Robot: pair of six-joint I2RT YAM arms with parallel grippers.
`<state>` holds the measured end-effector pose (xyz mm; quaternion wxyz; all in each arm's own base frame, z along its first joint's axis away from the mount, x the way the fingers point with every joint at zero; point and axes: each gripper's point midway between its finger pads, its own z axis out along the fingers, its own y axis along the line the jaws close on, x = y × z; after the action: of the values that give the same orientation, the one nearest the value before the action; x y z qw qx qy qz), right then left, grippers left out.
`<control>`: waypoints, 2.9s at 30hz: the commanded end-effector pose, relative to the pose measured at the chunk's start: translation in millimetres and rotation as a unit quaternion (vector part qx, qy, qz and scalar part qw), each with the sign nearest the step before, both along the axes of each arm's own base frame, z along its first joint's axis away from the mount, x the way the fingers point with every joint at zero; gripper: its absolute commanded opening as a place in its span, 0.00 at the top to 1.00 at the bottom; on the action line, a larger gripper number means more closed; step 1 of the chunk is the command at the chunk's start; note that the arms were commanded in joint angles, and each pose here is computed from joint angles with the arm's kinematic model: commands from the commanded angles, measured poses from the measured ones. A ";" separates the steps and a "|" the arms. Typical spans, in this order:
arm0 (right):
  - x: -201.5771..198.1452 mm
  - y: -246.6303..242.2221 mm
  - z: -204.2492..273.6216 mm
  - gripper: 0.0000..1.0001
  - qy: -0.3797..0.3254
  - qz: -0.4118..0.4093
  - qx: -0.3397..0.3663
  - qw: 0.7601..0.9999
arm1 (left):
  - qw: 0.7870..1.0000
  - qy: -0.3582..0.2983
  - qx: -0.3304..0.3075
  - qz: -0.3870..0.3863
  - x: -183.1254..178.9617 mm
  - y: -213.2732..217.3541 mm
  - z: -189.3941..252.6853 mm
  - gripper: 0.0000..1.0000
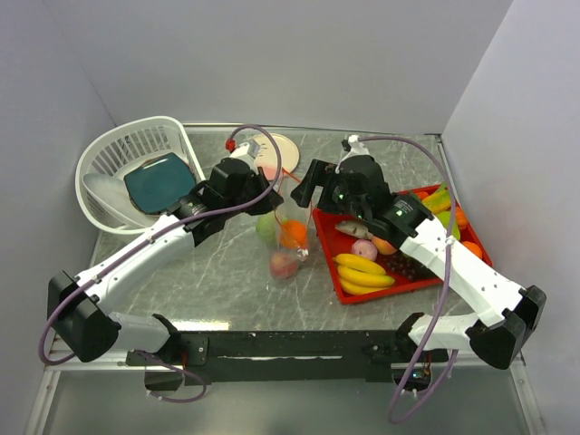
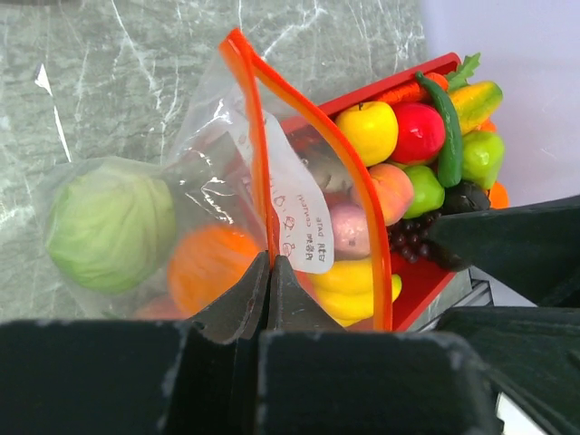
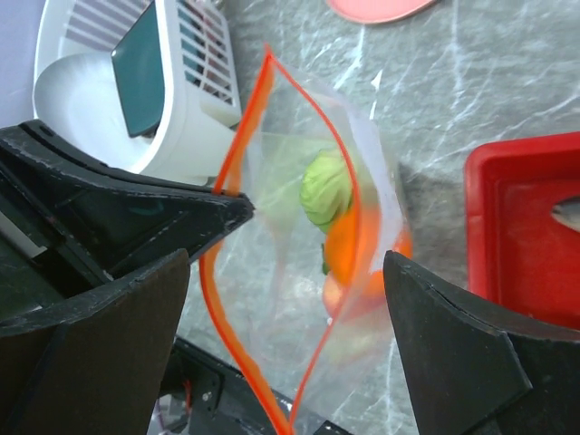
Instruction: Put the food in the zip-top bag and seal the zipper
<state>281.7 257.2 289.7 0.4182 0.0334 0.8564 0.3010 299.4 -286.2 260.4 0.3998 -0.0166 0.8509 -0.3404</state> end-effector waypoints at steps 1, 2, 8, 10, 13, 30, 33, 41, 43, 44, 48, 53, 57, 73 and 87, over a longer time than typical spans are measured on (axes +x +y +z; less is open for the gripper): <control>0.9 -24.8 16.3 0.05 -0.035 -0.038 -0.020 0.998 | 0.999 -0.039 -0.024 0.011 1.7 3.1 33.1 0.99; 3.0 -31.4 13.7 0.04 -0.035 -0.053 -0.033 0.997 | 0.999 -0.039 -0.023 0.011 1.6 3.7 32.2 0.99; 13.2 -114.8 -42.3 0.04 0.015 -0.171 -0.087 0.981 | 0.999 -0.041 -0.021 0.007 -1.3 5.1 30.0 0.99; 8.8 -146.7 -65.1 0.04 0.037 -0.218 -0.082 0.972 | 0.999 -0.042 -0.017 0.007 -2.1 6.7 29.5 0.99; -7.8 -183.9 -84.3 0.03 0.054 -0.298 -0.091 0.949 | 0.999 -0.047 -0.017 0.004 -3.1 7.6 31.5 0.99; -104.0 -298.4 -130.5 0.00 0.147 -0.550 -0.148 0.808 | 0.998 -0.046 -0.033 -0.029 -15.0 1.2 27.1 0.99; -100.0 -297.5 -135.6 0.00 0.147 -0.548 -0.139 0.812 | 0.998 -0.048 -0.034 -0.034 -15.9 0.4 28.3 0.99; -94.9 -313.9 -153.2 0.00 0.180 -0.568 -0.160 0.787 | 0.997 -0.050 -0.039 -0.041 -19.7 0.2 30.9 0.99; -92.6 -314.0 -160.1 0.00 0.188 -0.565 -0.159 0.787 | 0.997 -0.052 -0.040 -0.041 -20.0 0.5 32.4 0.99; -92.3 -316.1 -163.8 0.00 0.195 -0.567 -0.163 0.784 | 0.997 -0.052 -0.040 -0.041 -20.3 0.7 31.9 0.99; -86.9 -319.4 -171.1 0.00 0.202 -0.569 -0.166 0.780 | 0.997 -0.054 -0.042 -0.042 -21.0 0.6 33.4 0.99; -84.9 -321.7 -178.1 0.02 0.211 -0.565 -0.180 0.777 | 0.997 -0.053 -0.042 -0.043 -21.0 0.3 33.2 0.99; -80.3 -322.0 -181.2 0.17 0.210 -0.560 -0.181 0.780 | 0.997 -0.053 -0.041 -0.042 -21.0 0.9 32.3 0.99; -64.0 -303.7 -170.1 0.78 0.219 -0.486 -0.178 0.827 | 0.997 -0.049 -0.040 -0.042 -19.8 -0.5 30.4 0.99; -19.9 -202.6 -60.5 0.92 0.098 -0.258 -0.019 0.961 | 0.997 -0.046 -0.044 -0.044 -16.0 -5.9 29.8 0.99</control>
<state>244.4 7.0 180.2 0.3510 0.3545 0.8655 0.0450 280.6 -284.1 268.7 0.4013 0.0069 0.8373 -0.3713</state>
